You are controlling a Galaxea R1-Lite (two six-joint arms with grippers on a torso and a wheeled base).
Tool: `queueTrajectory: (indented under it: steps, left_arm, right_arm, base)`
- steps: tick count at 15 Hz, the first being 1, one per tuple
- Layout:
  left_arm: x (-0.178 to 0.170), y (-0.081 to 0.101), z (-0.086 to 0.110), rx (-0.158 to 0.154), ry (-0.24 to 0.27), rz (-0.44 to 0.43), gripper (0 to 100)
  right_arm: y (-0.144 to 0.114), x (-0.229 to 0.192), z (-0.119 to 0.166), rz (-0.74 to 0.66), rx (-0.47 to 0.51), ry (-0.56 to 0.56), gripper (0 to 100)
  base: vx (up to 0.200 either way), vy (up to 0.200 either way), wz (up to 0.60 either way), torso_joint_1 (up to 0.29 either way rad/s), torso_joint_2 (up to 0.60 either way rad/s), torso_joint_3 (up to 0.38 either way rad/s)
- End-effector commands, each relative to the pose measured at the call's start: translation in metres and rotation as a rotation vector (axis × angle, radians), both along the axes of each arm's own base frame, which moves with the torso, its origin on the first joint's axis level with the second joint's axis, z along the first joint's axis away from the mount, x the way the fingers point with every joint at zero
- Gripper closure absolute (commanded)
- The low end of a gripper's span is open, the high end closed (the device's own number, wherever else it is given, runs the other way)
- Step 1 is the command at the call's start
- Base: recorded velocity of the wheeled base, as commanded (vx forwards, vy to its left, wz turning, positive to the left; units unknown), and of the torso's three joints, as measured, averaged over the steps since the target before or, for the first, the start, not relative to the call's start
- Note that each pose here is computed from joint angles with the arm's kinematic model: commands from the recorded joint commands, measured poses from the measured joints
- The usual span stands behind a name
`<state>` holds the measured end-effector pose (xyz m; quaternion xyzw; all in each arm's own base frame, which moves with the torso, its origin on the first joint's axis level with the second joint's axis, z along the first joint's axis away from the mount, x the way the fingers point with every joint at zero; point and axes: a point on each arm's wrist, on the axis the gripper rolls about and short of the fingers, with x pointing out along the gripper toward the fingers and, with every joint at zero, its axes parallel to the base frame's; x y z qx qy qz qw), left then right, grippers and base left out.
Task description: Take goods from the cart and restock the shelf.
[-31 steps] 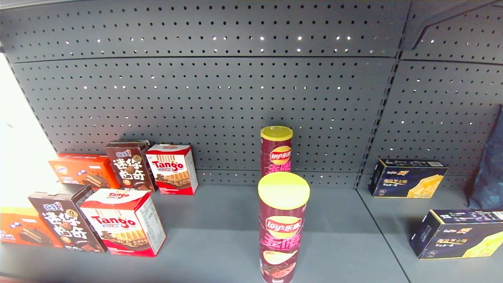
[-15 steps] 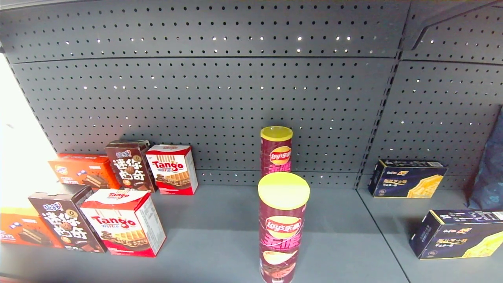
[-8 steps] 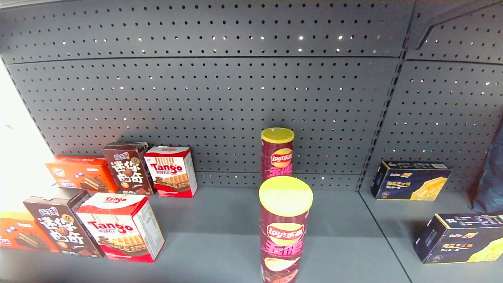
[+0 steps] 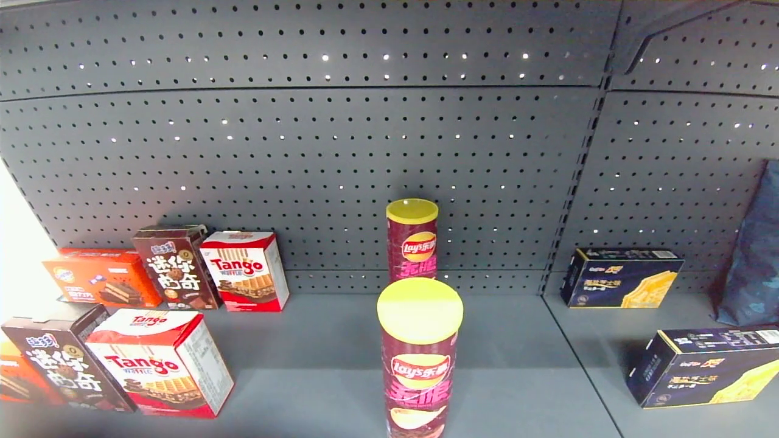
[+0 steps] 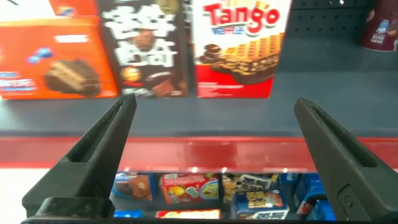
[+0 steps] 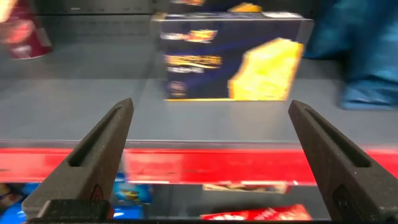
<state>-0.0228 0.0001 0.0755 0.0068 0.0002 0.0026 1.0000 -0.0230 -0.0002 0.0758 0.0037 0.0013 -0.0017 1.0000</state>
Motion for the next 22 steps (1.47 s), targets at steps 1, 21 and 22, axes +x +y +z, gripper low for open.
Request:
queueTrajectory:
  steps: [1,21,22]
  left_arm:
    - [0.0000,0.0001,-0.0002,0.000,0.001,-0.001,0]
    - [0.0000,0.0000,-0.0002,0.000,0.001,0.001,0]
    - [0.0000,0.0001,-0.0002,-0.001,0.001,-0.001,0]
  right_arm:
    - [0.0000,0.0000,0.0001,-0.001,0.000,-0.001,0]
    - [0.0000,0.0000,0.0001,-0.001,0.000,-0.001,0]
    - [0.0000,0.0000,0.0001,-0.001,-0.001,-0.001,0]
  base:
    - [0.000,0.000,0.00,0.000,0.00,0.000]
    - [-0.030,0.000,0.00,0.001,0.00,0.001]
    - [0.000,0.000,0.00,0.000,0.00,0.000]
